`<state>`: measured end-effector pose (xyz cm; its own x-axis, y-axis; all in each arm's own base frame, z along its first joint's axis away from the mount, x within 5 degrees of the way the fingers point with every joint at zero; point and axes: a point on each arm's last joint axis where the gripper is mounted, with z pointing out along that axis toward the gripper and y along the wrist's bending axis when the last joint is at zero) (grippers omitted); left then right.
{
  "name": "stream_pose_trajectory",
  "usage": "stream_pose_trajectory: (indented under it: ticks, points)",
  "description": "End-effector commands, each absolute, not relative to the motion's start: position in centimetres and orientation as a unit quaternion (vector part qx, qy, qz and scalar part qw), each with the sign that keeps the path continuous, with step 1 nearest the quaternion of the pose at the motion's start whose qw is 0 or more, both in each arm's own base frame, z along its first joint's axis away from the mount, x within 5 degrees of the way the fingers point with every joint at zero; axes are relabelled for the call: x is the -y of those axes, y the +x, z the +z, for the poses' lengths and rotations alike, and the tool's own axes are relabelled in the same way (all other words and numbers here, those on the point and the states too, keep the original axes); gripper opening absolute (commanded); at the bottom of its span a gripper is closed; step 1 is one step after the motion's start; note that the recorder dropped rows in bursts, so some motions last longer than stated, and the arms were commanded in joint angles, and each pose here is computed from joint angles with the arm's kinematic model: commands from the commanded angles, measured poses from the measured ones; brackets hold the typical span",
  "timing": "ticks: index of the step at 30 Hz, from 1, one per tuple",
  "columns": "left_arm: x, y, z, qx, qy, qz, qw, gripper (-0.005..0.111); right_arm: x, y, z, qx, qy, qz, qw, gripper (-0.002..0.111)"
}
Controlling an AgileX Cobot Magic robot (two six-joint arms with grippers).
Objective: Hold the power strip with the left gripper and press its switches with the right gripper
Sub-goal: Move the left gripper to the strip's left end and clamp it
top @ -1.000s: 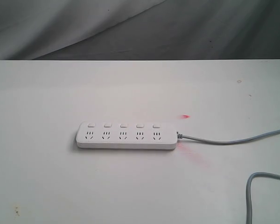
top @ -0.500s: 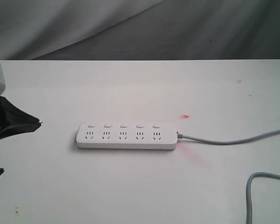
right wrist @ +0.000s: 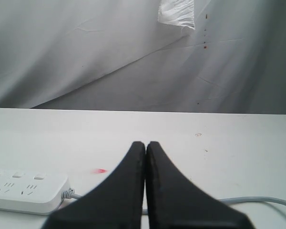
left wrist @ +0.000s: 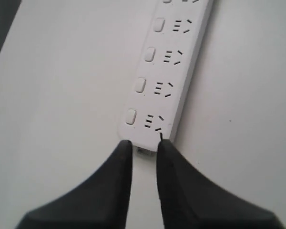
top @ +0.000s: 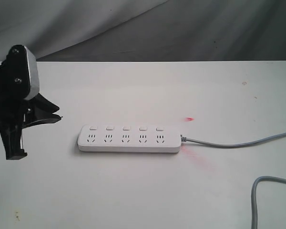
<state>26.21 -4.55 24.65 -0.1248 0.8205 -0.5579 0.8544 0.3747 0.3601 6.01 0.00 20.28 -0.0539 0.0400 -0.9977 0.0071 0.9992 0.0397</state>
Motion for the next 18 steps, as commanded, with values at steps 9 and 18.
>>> stream_pose_trajectory:
  ticks: [9,18]
  points:
    - [3.3,33.2,20.6,-0.735,0.6,-0.166,0.269,0.067,0.0,6.0,20.2,-0.724,0.018,0.008,0.689,0.0]
    - [3.1,34.7,17.0,-0.697,0.65,-0.159,0.256,0.076,0.0,6.0,20.2,-0.724,0.018,0.008,0.689,0.0]
